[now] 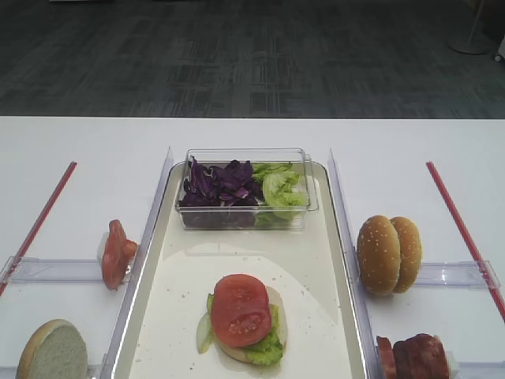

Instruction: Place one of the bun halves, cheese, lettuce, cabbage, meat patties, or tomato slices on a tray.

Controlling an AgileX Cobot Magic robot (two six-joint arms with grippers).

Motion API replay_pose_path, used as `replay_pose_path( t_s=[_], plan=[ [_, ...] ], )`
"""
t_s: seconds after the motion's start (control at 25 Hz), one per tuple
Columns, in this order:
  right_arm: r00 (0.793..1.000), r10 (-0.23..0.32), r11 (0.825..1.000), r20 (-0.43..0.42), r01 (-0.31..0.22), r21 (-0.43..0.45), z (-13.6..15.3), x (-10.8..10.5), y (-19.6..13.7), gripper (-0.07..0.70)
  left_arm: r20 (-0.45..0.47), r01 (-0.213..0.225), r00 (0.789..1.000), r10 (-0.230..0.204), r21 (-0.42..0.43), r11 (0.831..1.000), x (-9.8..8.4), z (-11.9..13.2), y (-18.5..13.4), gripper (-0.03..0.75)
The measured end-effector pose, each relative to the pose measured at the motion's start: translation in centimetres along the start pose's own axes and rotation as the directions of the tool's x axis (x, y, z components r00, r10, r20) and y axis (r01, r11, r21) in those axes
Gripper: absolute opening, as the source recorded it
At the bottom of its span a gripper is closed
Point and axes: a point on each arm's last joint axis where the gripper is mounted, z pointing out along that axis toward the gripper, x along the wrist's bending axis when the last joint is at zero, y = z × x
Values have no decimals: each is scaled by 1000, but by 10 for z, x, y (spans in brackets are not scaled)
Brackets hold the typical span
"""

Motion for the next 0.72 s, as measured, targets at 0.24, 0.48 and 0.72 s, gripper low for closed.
replay_pose_path(
  t_s=[0.24, 0.48, 0.72],
  plan=[
    [1000, 0, 1000, 0, 0, 0, 0, 0, 0, 479, 0, 1, 1000, -1, 0, 1000, 0, 0, 0, 382],
    [1000, 0, 1000, 0, 0, 0, 0, 0, 0, 479, 0, 1, 1000, -1, 0, 1000, 0, 0, 0, 382],
    [1000, 0, 1000, 0, 0, 0, 0, 0, 0, 479, 0, 2, 1000, -2, 0, 1000, 0, 0, 0, 382]
  ],
)
